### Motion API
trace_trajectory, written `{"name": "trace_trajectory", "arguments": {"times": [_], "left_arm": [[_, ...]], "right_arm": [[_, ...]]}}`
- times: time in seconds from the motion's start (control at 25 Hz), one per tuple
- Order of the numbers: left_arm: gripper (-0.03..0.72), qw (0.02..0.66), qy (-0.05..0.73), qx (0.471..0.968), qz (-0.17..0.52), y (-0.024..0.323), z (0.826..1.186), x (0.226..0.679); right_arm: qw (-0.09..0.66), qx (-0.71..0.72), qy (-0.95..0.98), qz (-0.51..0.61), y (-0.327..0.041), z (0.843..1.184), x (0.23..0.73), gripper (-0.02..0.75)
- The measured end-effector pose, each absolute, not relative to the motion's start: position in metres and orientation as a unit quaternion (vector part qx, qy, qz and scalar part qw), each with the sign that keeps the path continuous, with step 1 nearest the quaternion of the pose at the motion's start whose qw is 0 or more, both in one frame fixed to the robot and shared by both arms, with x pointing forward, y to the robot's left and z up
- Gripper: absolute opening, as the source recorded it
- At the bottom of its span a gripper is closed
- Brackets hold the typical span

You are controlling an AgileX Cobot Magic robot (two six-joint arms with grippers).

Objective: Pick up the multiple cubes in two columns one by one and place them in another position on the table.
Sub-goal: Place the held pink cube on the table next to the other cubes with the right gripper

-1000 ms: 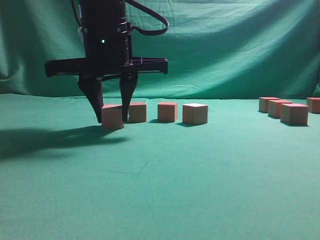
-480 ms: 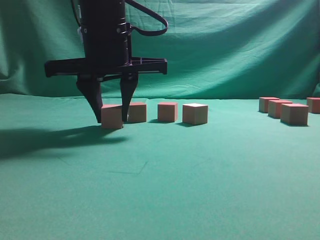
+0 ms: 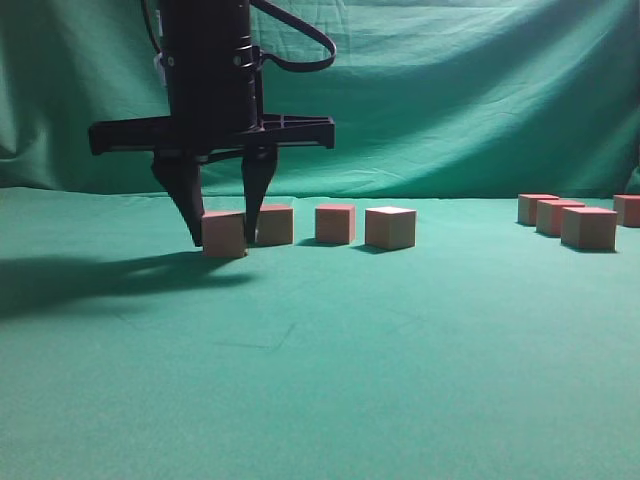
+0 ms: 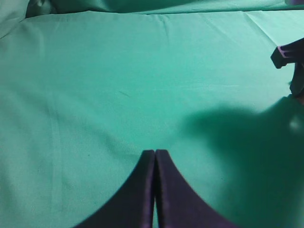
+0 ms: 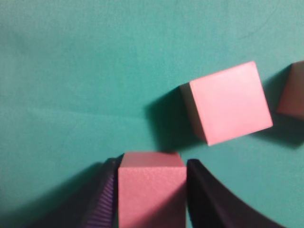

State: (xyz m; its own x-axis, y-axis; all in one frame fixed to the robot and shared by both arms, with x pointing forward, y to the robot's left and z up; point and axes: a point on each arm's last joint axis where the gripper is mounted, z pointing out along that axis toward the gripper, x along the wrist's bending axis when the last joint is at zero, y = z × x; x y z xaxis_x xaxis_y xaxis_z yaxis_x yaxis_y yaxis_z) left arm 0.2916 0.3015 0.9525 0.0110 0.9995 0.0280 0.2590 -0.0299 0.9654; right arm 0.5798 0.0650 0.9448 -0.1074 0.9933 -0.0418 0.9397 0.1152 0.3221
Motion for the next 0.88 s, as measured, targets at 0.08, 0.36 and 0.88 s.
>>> {"name": "trace_trajectory", "arguments": {"times": [0.08, 0.36, 0.88], "left_arm": [[0.000, 0.425, 0.552, 0.570, 0.436, 0.301, 0.953, 0.292], [0.000, 0.425, 0.552, 0.570, 0.436, 0.301, 0.953, 0.292], [0.000, 0.425, 0.552, 0.570, 0.436, 0.301, 0.953, 0.292]], "right_arm": [[0.125, 0.656, 0.737, 0.108, 0.065, 0.945, 0.580, 0.323], [0.125, 0.656, 0.737, 0.106, 0.065, 0.945, 0.580, 0.412], [0.122, 0.658, 0.733, 0.127, 0.065, 0.973, 0.577, 0.412]]}}
